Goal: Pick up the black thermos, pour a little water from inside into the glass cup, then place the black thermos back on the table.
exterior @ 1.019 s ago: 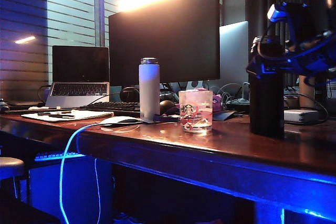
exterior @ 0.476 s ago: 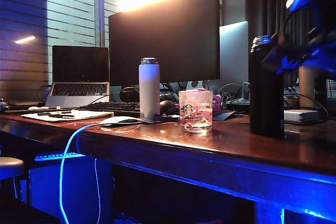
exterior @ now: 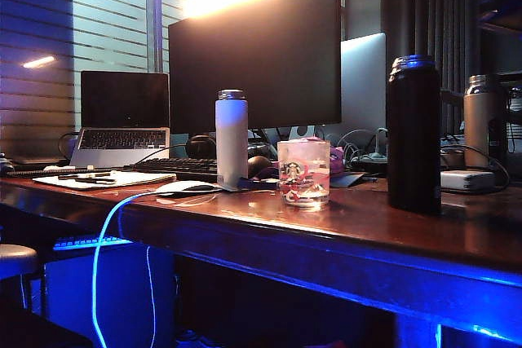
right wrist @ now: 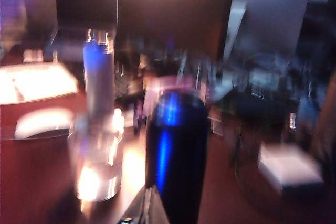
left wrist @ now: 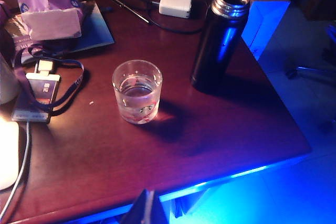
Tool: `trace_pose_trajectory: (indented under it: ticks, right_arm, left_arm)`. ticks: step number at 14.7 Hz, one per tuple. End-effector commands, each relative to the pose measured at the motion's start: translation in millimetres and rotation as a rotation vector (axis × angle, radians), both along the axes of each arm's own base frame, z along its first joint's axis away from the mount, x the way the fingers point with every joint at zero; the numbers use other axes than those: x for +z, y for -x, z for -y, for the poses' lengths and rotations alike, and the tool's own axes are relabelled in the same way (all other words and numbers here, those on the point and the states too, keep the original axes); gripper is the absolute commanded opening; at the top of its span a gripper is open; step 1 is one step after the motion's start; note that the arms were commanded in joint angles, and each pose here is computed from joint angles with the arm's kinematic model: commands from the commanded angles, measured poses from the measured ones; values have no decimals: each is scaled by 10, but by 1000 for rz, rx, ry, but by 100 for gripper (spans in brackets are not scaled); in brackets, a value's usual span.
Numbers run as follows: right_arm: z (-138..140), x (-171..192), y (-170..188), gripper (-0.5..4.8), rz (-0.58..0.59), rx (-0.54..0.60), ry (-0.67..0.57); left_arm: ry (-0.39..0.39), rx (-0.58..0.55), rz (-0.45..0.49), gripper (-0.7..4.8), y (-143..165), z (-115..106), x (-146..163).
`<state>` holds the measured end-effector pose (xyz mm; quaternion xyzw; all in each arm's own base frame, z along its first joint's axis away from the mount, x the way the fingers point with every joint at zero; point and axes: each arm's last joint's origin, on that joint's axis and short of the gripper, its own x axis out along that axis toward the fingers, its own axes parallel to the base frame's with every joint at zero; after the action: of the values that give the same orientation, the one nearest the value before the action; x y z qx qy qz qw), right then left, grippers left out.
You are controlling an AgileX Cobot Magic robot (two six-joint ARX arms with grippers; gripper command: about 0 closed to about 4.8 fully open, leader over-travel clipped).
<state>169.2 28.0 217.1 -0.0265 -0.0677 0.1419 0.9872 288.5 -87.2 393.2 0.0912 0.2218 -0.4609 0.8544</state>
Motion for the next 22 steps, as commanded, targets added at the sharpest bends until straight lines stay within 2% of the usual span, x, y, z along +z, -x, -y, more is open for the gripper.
trace_pose_trajectory:
  ticks: [1, 3, 9, 11, 15, 22]
  right_arm:
    - [54, -123, 218, -1, -191, -83, 28]
    - [106, -223, 382, -1, -220, -172, 35]
    - [287, -638, 675, -1, -290, -310, 26]
    - [299, -721, 713, -1, -345, -321, 32]
    - [305, -676, 730, -1, -290, -329, 17]
    - [308, -677, 731, -1, -295, -333, -14]
  left_arm:
    - [8, -5, 17, -3, 0, 0, 25]
    - [8, -5, 18, -3, 0, 0, 26]
    - [8, -5, 18, -3, 0, 0, 25]
    - [8, -6, 17, -3, 0, 0, 25]
    - [8, -5, 18, -3, 0, 0, 25]
    - [8, -5, 18, -3, 0, 0, 25]
